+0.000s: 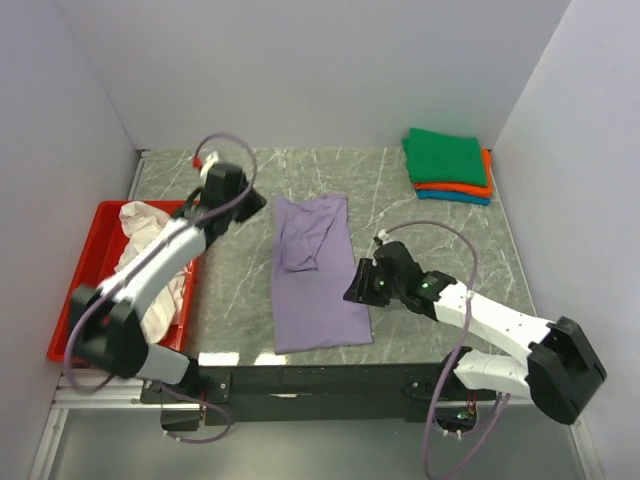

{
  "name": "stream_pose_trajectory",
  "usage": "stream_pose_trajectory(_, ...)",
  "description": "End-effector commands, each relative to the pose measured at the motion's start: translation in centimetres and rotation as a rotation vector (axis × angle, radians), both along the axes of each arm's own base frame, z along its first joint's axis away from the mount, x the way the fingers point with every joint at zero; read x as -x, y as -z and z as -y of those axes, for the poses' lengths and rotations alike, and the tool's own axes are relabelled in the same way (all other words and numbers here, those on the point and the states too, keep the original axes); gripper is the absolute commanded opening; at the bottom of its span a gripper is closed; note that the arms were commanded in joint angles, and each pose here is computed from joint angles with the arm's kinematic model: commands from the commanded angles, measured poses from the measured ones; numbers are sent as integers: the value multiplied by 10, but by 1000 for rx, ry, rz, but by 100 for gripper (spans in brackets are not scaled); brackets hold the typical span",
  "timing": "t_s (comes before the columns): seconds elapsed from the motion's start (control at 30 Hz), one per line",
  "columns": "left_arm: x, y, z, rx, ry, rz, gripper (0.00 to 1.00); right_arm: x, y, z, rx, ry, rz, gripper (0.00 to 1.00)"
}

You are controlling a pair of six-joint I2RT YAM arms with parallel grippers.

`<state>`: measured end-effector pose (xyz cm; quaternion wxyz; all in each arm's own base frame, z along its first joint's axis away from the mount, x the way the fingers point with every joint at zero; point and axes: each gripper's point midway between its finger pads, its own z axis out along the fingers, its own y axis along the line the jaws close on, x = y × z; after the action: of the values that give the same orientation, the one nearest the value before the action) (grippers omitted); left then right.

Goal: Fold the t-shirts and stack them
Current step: Fold the tshirt

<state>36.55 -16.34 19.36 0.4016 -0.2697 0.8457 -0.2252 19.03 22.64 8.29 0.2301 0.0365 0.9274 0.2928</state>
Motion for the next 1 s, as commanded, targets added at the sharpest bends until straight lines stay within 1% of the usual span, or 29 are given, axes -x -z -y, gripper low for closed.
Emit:
stream_pose_trajectory(0.0, -52, 5, 8, -117, 104, 4, 40, -18, -11, -16, -12, -35, 68, 44)
stream_pose_trajectory(0.03, -70, -10, 11, -129, 102, 24, 41, -19, -6, -18, 2, -42, 55, 44)
stream_pose_trajectory(0.07, -85, 15, 14, -169, 105, -29, 41, -20, -4, -20, 6, -47, 57, 44)
stream_pose_trajectory(0.13, -110, 32, 20, -230, 126, -78, 42, -20, 1, -23, 22, -61, 54, 44)
stream_pose_trajectory(0.27, -140, 51, 17, -324, 105, -132, 41, -17, 12, -25, 49, -76, 48, 43)
stream_pose_trajectory(0.33, -151, 62, 21, -343, 112, -155, 41, -13, 16, -25, 58, -84, 39, 43)
stream_pose_trajectory(0.47, -154, 82, 29, -385, 114, -206, 41, -5, 16, -34, 55, -104, 44, 43)
stream_pose_trajectory(0.6, -156, 92, 41, -410, 105, -224, 43, 0, 16, -41, 53, -119, 46, 43)
stream_pose_trajectory(0.73, -162, 102, 41, -447, 68, -236, 42, 10, 16, -53, 49, -157, 45, 43)
stream_pose_trajectory(0.97, -163, 121, 44, -482, 47, -264, 41, 23, 12, -79, 43, -210, 59, 42)
